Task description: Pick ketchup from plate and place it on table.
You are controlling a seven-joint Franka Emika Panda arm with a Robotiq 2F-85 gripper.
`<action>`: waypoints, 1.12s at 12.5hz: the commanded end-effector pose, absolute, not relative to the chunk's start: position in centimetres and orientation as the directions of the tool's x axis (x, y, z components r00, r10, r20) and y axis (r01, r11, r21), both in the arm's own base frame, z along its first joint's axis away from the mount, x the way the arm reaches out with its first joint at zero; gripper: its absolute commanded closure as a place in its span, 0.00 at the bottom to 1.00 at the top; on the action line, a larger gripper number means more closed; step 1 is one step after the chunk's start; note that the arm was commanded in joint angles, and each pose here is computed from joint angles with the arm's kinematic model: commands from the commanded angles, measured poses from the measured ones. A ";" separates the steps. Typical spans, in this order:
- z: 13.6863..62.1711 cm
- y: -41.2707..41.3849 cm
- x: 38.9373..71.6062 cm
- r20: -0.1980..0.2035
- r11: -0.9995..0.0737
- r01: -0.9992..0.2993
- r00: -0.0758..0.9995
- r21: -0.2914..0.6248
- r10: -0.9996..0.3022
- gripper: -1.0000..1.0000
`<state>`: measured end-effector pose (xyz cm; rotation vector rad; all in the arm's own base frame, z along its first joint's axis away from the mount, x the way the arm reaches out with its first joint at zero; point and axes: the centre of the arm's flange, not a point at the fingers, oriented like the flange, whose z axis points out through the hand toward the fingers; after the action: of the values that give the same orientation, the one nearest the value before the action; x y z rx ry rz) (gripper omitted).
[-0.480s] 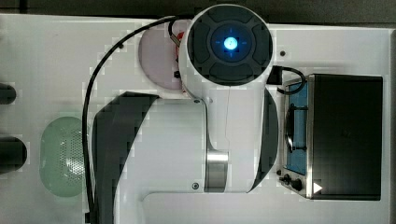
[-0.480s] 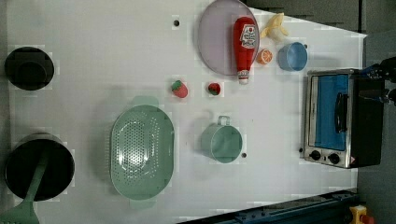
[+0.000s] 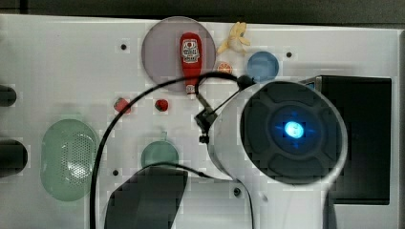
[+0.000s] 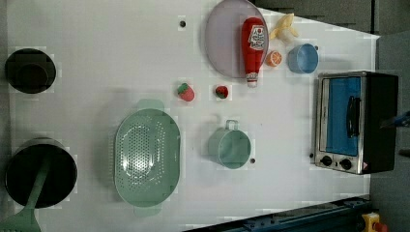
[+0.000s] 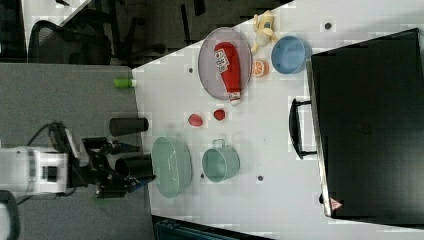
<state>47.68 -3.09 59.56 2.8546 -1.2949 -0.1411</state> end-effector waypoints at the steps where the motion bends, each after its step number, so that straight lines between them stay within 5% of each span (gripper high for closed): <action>1: 56.2 -1.9 50.4 -0.112 -0.667 -0.743 0.659 0.058 -0.744 0.00; 9: 44.8 2.4 58.0 -0.107 -0.769 -0.639 0.764 0.015 -0.636 0.00; 14: 37.0 3.1 61.7 -0.109 -0.930 -0.365 0.927 -0.044 -0.359 0.00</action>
<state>60.50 3.39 34.31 3.0515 -0.8405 -0.2995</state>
